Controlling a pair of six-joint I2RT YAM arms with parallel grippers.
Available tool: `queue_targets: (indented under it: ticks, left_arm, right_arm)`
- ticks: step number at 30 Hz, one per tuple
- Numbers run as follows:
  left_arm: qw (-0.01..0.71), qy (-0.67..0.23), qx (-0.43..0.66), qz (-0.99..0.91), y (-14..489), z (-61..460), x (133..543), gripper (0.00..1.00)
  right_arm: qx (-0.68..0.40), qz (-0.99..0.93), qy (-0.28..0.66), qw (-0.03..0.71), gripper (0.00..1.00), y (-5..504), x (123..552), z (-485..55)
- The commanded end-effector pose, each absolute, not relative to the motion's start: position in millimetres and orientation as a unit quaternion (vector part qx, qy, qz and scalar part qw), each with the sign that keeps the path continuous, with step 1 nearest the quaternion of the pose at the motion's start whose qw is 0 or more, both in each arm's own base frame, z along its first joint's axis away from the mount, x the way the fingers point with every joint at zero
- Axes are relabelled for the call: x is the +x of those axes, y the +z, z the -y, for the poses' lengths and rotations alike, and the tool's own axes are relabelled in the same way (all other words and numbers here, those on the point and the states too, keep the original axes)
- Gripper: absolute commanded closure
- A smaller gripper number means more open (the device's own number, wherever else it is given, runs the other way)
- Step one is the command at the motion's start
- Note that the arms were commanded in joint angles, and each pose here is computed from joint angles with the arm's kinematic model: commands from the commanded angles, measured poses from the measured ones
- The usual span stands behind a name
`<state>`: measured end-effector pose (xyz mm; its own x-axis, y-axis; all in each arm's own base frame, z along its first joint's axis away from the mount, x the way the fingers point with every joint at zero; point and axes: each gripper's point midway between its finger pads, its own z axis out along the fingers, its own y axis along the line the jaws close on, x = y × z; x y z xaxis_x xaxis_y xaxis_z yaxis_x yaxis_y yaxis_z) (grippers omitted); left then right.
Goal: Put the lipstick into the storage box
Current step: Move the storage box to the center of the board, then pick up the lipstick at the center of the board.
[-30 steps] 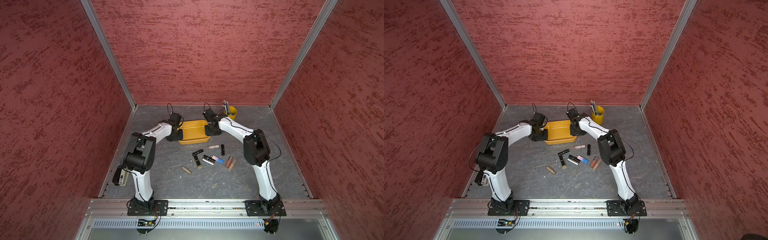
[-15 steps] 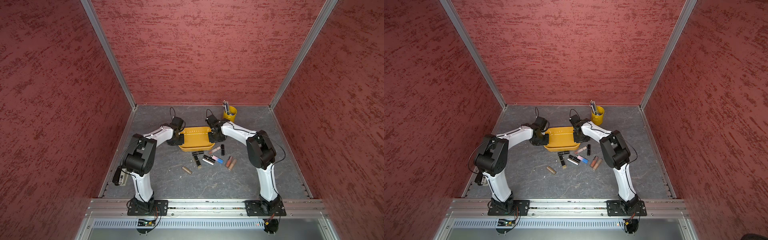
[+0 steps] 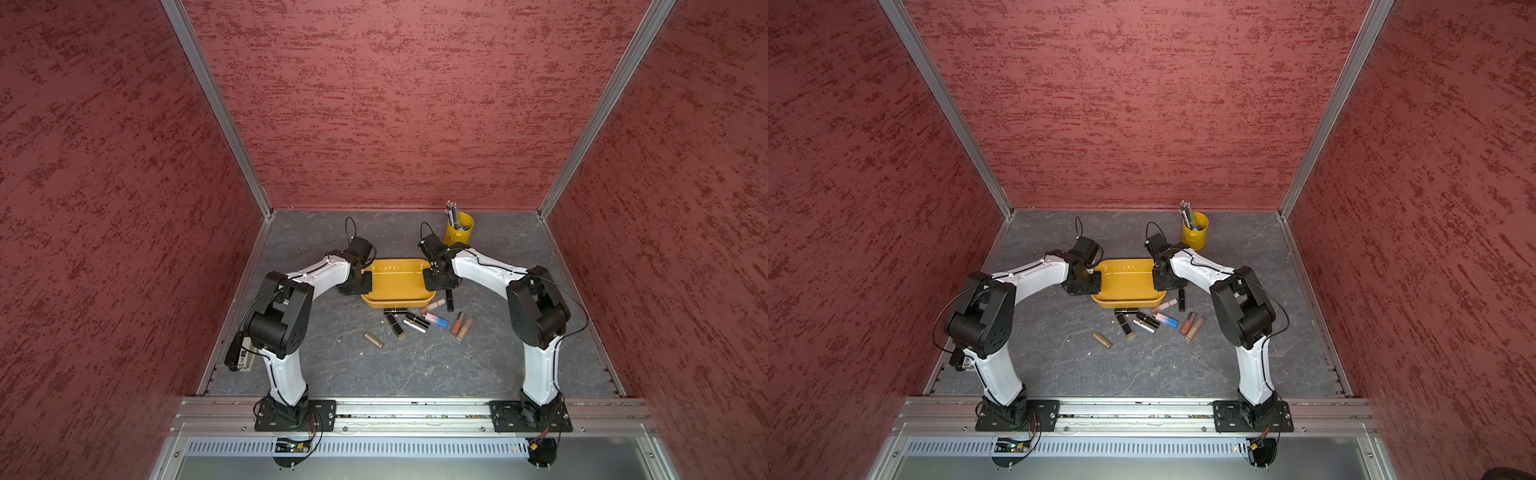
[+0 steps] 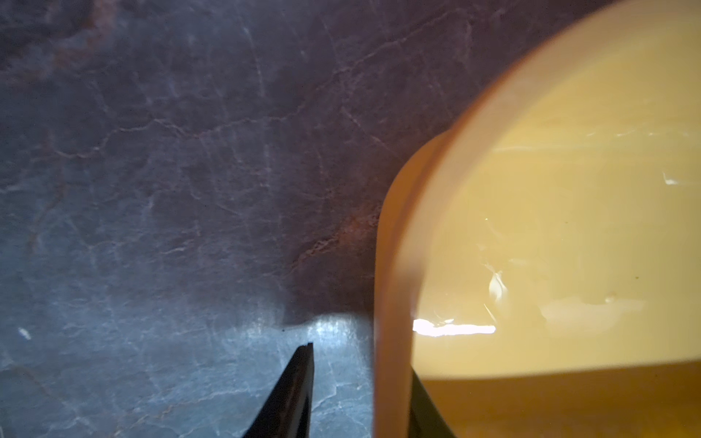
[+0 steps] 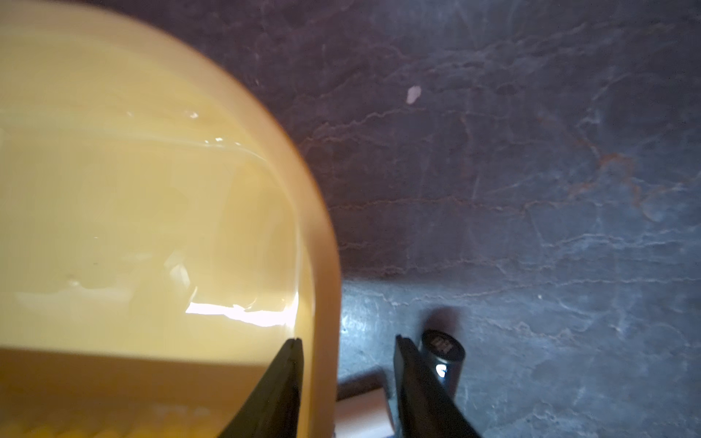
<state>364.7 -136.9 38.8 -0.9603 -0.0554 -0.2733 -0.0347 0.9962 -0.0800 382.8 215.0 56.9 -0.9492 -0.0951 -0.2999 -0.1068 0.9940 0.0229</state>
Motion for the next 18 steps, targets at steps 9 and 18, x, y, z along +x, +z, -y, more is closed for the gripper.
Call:
queue_targets:
  ticks: [9, 18]
  left_arm:
    - [0.228, -0.071, -0.054, -0.969, 122, 116, 377, 0.27]
    - [0.302, -0.199, -0.030, -0.932, 183, 149, 333, 0.15]
  right_arm:
    - [-0.025, -0.966, 0.064, 0.250, 0.34, 154, 376, -196]
    - [0.029, -0.982, 0.039, 0.181, 0.31, 130, 300, -136]
